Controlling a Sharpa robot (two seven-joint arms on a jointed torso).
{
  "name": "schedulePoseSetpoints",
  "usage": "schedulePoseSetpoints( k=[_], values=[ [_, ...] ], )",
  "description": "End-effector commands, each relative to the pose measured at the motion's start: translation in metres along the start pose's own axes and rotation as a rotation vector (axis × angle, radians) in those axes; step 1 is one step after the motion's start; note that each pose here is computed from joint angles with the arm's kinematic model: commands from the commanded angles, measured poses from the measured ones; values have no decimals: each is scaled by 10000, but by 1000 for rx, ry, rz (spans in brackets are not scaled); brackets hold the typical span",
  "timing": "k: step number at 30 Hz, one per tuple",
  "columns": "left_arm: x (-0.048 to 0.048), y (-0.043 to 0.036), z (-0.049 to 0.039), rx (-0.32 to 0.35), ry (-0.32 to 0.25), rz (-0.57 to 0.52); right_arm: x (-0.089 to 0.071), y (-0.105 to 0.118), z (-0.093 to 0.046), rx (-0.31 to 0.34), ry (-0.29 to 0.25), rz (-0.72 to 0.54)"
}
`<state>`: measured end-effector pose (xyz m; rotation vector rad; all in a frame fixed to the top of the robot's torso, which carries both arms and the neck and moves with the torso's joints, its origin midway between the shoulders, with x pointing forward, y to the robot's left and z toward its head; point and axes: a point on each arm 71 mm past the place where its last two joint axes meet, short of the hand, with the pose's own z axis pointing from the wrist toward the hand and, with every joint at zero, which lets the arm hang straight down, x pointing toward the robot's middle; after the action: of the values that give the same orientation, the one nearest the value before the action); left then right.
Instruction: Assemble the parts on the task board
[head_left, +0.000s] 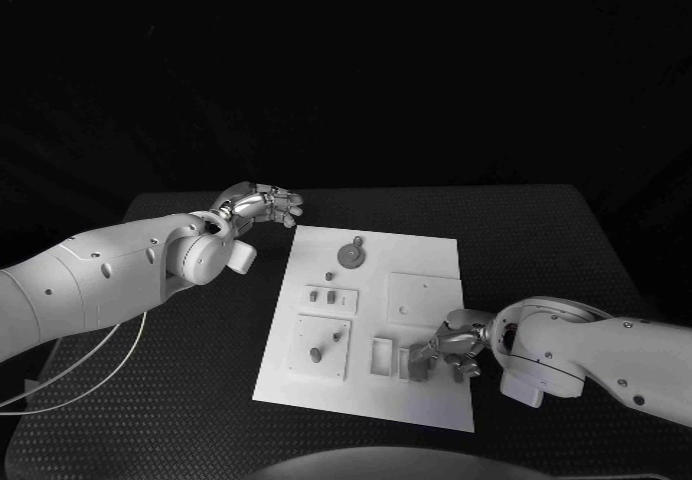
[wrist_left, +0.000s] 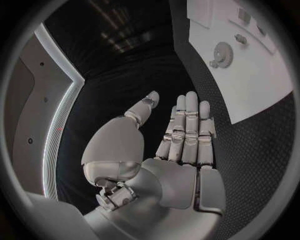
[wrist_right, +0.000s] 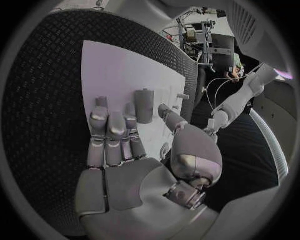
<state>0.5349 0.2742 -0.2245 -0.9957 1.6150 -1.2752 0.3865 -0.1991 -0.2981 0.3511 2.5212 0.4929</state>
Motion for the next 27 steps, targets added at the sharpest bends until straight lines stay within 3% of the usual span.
schedulePoseSetpoints(
  k=[1, 13, 27],
  values=[
    [20, -11, 1, 5, 15, -11, 18, -29, 32, 19, -8, -10],
    [18, -11, -5, 6, 14, -11, 81, 42, 99, 15, 7, -39],
    [-2, -9, -15, 4, 9, -10, 52, 26, 79, 10, -32, -52]
  ],
)
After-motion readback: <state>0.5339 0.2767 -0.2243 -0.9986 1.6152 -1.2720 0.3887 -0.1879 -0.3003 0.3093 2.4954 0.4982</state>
